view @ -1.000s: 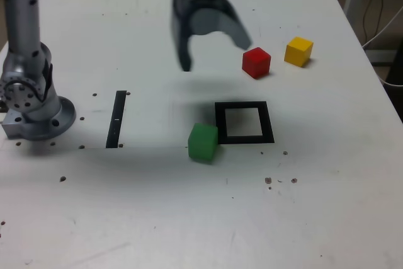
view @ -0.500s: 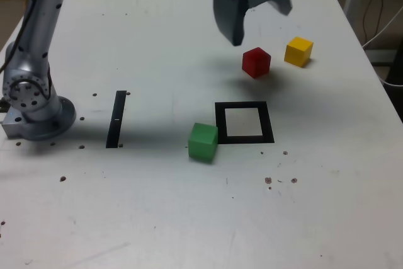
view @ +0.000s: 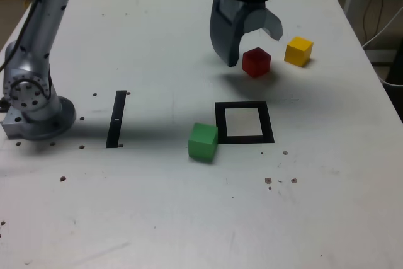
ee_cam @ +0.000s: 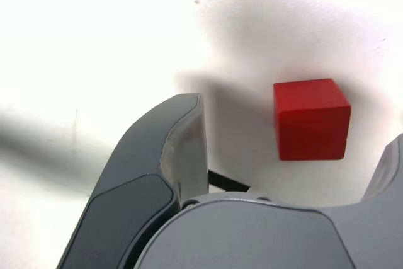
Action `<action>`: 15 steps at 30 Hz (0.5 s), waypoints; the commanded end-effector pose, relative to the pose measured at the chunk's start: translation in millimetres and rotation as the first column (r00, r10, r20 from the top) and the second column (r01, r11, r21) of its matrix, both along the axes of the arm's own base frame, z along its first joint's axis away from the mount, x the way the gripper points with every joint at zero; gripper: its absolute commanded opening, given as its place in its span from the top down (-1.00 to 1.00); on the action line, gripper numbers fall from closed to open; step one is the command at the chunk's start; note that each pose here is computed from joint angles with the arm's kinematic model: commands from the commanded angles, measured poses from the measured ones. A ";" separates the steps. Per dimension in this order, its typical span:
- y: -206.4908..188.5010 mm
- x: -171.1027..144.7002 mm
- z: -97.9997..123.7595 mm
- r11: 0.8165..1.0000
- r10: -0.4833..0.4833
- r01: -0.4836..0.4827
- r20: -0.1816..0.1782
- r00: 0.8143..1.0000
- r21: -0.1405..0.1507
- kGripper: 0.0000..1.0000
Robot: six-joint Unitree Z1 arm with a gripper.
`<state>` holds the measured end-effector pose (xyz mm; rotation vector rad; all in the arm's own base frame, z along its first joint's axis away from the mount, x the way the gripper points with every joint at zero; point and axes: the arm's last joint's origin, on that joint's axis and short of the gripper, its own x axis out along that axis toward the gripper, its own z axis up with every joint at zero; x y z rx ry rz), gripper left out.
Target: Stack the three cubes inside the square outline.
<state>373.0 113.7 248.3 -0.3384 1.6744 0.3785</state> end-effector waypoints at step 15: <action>8.7 13.7 -26.1 0.999 0.032 -0.030 -0.038 0.999 0.037 -0.77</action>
